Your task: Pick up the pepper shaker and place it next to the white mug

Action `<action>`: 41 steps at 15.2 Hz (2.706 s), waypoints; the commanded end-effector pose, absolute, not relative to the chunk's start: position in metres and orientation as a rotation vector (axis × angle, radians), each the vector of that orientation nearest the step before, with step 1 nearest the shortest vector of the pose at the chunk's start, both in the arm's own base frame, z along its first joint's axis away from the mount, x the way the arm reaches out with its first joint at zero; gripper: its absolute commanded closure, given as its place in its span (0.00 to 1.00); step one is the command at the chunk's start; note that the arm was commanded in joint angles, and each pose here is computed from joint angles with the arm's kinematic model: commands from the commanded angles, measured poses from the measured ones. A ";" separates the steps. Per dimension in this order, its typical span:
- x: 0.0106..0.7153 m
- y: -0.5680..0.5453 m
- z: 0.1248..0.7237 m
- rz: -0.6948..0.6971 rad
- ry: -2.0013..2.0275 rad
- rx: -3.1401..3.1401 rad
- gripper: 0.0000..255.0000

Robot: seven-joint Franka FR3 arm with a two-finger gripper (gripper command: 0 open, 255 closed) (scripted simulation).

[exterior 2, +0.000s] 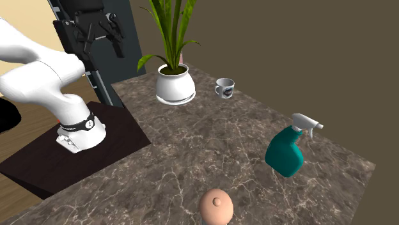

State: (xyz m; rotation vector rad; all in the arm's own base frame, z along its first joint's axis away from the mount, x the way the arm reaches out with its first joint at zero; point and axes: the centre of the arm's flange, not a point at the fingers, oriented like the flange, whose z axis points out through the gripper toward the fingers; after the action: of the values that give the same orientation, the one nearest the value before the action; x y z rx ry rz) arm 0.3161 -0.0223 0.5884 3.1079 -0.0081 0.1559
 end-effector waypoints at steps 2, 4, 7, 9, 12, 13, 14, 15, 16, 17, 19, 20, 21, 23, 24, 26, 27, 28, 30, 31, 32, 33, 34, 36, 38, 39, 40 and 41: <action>0.328 -0.027 0.583 0.150 -0.007 3.104 0.00; 0.351 -0.037 0.573 0.139 -0.005 3.097 0.00; 0.385 -0.052 0.558 0.122 -0.002 3.085 0.00; 0.408 -0.062 0.548 0.110 0.000 3.078 0.00; 0.442 -0.077 0.533 0.093 0.004 3.066 0.00; 0.453 -0.082 0.527 0.088 0.005 3.063 0.00; 0.464 -0.087 0.522 0.082 0.006 3.059 0.00; 0.475 -0.092 0.517 0.076 0.007 3.055 0.00; 0.487 -0.097 0.512 0.071 0.008 3.051 0.00; 0.498 -0.102 0.506 0.065 0.009 3.047 0.00; 0.520 -0.112 0.496 0.054 0.011 3.039 0.00; 0.531 -0.117 0.490 0.049 0.012 3.036 0.00; 0.543 -0.122 0.485 0.043 0.013 3.032 0.00; 0.565 -0.133 0.474 0.032 0.015 3.024 0.00; 0.576 -0.138 0.469 0.027 0.016 3.020 0.00; 0.598 -0.148 0.458 0.016 0.018 3.012 0.00; 0.609 -0.154 0.453 0.010 0.019 3.008 0.00; 0.620 -0.159 0.447 0.005 0.020 3.004 0.00; 0.642 -0.170 0.436 -0.006 0.022 2.996 0.00; 0.646 -0.172 0.434 -0.008 0.023 2.994 0.00; 0.646 -0.172 0.429 -0.008 0.023 2.994 0.00; 0.646 -0.173 0.424 -0.008 0.023 2.994 0.00; 0.646 -0.174 0.418 -0.008 0.023 2.994 0.00; 0.646 -0.175 0.408 -0.008 0.023 2.994 0.00; 0.646 -0.177 0.394 -0.008 0.023 2.994 0.00; 0.646 -0.177 0.394 -0.008 0.023 2.994 0.00; 0.646 -0.177 0.394 -0.008 0.023 2.994 0.00; 0.646 -0.177 0.394 -0.008 0.023 2.994 0.00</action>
State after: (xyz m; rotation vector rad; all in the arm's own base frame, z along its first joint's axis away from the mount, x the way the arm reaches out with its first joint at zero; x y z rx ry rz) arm 0.6460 -0.1772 0.3950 2.9945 0.0225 -0.0084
